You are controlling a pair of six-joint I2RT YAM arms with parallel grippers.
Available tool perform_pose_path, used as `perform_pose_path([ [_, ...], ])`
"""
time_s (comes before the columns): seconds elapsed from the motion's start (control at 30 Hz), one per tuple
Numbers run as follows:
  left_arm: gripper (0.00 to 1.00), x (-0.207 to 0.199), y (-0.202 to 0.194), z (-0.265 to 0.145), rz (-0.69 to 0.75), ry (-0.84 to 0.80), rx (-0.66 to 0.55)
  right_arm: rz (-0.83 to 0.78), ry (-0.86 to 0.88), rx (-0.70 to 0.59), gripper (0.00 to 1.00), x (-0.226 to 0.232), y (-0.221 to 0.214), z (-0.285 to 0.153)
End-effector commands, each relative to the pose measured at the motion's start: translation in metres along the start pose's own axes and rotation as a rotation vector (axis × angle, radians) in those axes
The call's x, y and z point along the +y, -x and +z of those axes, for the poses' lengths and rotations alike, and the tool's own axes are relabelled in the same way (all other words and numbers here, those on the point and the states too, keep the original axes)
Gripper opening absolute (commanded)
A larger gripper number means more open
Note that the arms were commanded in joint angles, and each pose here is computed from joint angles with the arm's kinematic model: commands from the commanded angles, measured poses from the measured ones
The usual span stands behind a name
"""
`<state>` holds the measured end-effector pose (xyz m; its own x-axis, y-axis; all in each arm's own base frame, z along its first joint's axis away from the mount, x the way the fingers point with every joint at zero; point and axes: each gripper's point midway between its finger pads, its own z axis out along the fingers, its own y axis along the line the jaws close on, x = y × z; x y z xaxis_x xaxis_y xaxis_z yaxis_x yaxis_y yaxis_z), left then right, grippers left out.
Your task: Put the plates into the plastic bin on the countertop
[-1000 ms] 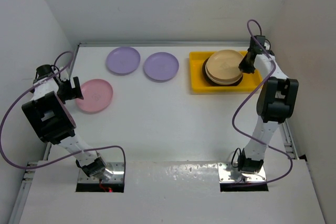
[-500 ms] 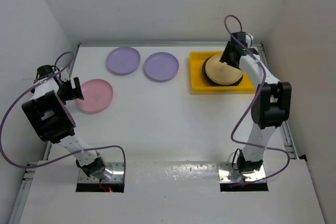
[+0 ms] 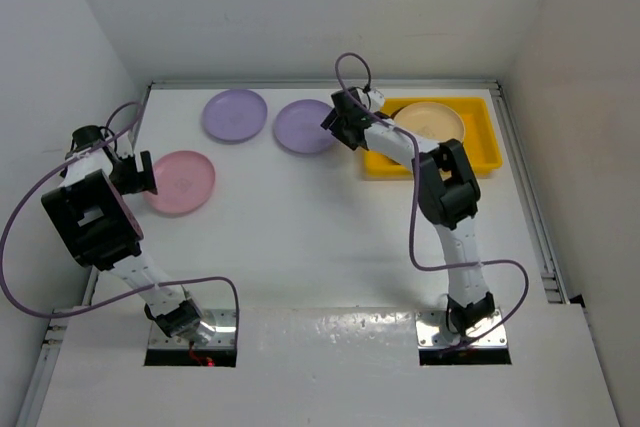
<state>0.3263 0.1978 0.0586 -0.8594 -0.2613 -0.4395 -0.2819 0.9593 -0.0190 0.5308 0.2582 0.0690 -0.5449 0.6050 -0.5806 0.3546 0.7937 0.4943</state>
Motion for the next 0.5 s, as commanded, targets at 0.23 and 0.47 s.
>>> perform_pose_path([
  [0.23,0.93,0.003,0.000,0.007,0.016,0.002,0.002,0.199,-0.079,0.007,0.58,-0.002,-0.017,0.036],
  [0.47,0.93,0.002,0.004,0.006,0.018,-0.004,-0.009,0.283,-0.154,0.084,0.36,-0.021,-0.049,0.059],
])
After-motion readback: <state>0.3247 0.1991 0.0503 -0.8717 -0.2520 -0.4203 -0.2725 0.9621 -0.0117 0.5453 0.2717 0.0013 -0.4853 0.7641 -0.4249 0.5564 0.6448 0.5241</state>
